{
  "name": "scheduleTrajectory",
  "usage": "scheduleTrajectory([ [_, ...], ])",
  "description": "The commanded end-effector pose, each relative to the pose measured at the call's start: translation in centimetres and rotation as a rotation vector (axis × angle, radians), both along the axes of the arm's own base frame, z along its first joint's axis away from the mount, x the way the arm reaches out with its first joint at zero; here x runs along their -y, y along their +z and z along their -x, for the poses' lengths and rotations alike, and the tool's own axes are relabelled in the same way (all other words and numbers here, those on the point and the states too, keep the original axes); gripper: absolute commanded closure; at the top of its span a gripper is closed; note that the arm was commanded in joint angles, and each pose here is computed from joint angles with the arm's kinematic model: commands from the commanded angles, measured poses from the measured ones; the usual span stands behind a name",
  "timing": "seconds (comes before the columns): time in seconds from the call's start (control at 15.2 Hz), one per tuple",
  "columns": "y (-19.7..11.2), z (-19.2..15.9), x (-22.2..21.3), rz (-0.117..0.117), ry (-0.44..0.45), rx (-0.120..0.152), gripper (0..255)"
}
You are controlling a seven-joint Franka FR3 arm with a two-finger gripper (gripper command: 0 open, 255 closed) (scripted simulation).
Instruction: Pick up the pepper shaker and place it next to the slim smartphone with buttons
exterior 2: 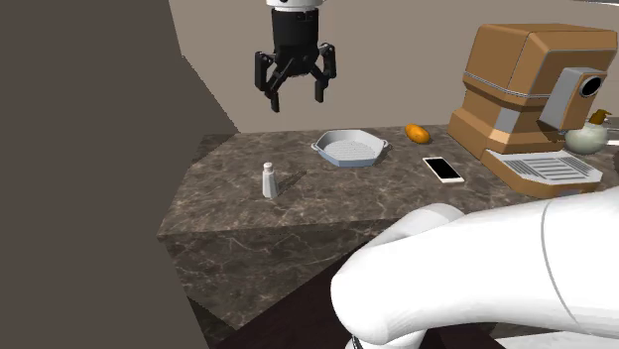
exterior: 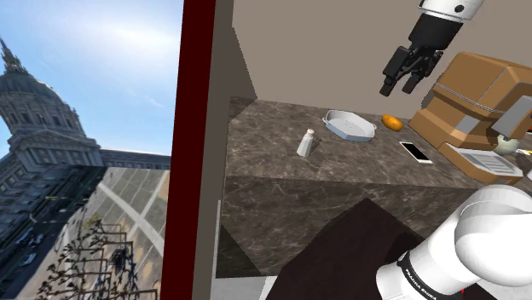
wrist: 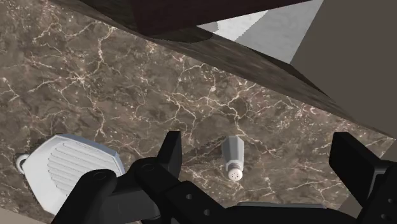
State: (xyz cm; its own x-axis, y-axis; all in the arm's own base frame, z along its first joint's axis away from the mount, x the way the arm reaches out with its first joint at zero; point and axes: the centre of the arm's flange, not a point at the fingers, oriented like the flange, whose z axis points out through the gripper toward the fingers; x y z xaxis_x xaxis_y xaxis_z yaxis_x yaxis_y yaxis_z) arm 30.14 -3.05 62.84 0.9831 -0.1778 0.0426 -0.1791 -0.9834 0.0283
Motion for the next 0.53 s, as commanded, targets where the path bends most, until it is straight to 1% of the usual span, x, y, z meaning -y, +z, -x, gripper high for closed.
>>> scheduleTrajectory([
  [0.0,0.0,0.0,0.0,0.0,0.0,0.0,0],
  [0.46,-6.9,-6.1,0.8,0.021,0.064,-0.009,0],
])
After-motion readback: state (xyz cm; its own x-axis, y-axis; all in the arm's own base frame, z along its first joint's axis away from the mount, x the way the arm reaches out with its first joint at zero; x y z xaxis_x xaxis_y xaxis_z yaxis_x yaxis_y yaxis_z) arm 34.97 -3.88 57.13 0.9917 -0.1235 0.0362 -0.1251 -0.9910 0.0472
